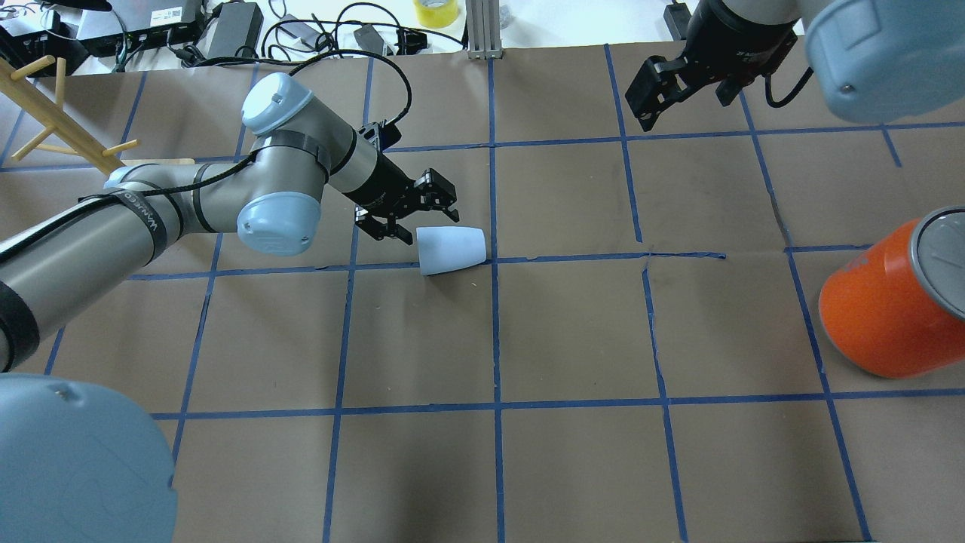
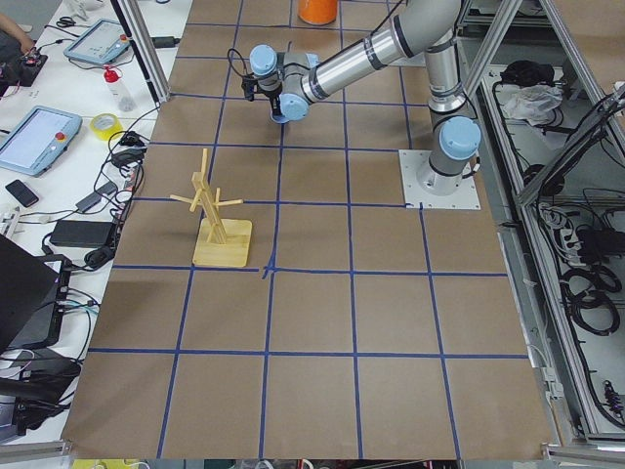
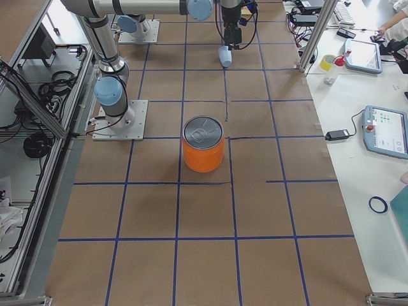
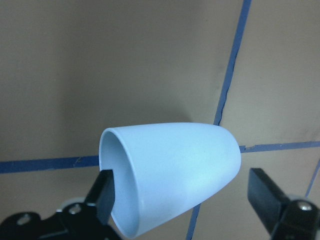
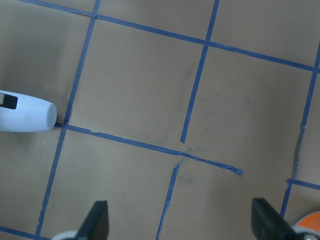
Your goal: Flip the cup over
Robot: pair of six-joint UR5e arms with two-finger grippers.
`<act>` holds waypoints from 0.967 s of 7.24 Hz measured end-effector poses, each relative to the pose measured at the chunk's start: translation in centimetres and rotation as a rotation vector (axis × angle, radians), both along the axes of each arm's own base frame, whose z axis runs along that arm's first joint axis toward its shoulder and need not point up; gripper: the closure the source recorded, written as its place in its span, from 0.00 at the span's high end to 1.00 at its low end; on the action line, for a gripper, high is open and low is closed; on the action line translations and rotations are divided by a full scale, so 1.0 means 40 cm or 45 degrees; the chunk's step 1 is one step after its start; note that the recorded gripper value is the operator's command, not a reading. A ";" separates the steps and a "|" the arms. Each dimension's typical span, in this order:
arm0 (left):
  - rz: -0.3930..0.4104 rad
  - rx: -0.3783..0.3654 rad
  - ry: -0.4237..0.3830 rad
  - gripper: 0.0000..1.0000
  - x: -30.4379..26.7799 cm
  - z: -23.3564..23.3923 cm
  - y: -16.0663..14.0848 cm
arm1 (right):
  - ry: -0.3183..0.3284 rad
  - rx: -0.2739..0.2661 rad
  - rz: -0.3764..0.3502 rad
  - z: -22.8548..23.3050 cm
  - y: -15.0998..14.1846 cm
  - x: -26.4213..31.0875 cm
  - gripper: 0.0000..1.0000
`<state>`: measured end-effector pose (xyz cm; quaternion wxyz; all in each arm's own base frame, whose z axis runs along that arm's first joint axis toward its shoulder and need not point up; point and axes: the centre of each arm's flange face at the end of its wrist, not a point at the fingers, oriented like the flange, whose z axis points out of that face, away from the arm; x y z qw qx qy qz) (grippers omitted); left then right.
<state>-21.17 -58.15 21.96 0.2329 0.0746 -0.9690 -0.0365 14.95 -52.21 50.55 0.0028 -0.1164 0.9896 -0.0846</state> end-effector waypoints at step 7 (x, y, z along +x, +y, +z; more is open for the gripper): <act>0.049 -0.125 -0.127 0.00 0.019 0.151 -0.076 | 0.039 0.058 -0.244 0.071 0.014 -0.030 1.00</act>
